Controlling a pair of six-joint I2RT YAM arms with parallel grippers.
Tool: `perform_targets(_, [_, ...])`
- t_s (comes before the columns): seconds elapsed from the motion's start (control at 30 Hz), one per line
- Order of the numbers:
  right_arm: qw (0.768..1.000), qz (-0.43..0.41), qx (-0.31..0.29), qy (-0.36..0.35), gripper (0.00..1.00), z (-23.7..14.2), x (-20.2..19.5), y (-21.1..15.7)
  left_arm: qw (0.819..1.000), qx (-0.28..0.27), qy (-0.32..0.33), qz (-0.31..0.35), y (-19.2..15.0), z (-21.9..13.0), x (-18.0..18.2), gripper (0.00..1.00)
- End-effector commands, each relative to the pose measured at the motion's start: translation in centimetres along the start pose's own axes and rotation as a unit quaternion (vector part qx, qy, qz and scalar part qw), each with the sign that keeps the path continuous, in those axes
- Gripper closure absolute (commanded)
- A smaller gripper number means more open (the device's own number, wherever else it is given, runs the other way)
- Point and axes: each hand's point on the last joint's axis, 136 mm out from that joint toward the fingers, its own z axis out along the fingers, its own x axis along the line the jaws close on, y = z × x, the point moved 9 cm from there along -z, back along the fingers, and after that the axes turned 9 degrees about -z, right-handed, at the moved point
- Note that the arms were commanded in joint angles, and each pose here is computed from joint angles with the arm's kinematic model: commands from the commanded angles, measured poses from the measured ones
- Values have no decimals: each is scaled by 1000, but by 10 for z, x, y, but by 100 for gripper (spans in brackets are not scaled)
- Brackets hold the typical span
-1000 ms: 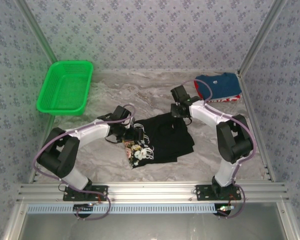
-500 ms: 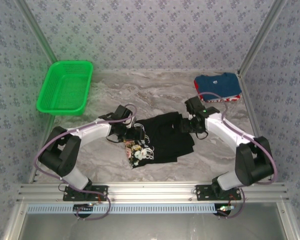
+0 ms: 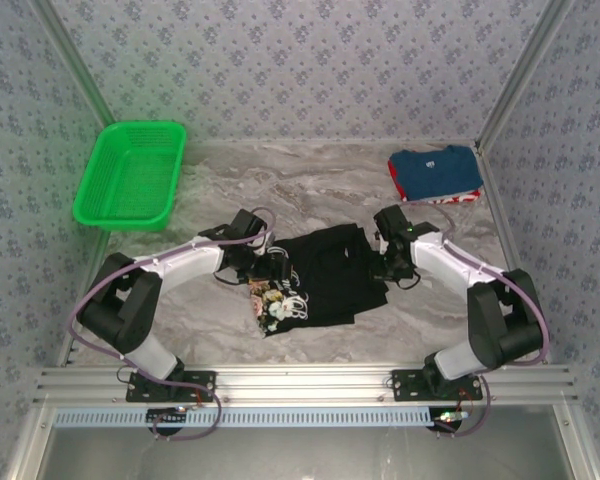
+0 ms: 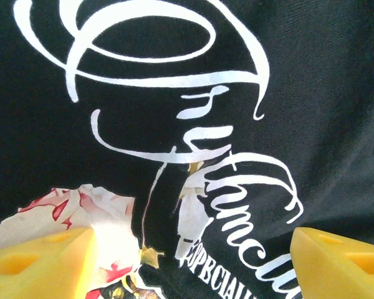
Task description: Fold the inside-out t-shirt
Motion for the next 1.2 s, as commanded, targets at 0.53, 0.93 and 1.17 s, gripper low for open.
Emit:
perform_targets(0.53, [993, 56, 106, -15, 93, -10, -15, -48, 999, 3, 37, 4, 2, 2, 3, 19])
perform_targets(0.93, [995, 0, -94, -11, 55, -36, 7, 36, 1000, -12, 6, 12, 10, -6, -11, 19])
perform_targets(1.17, [982, -55, -166, 73, 63, -12, 49, 101, 998, -50, -12, 20, 14, -21, -18, 18])
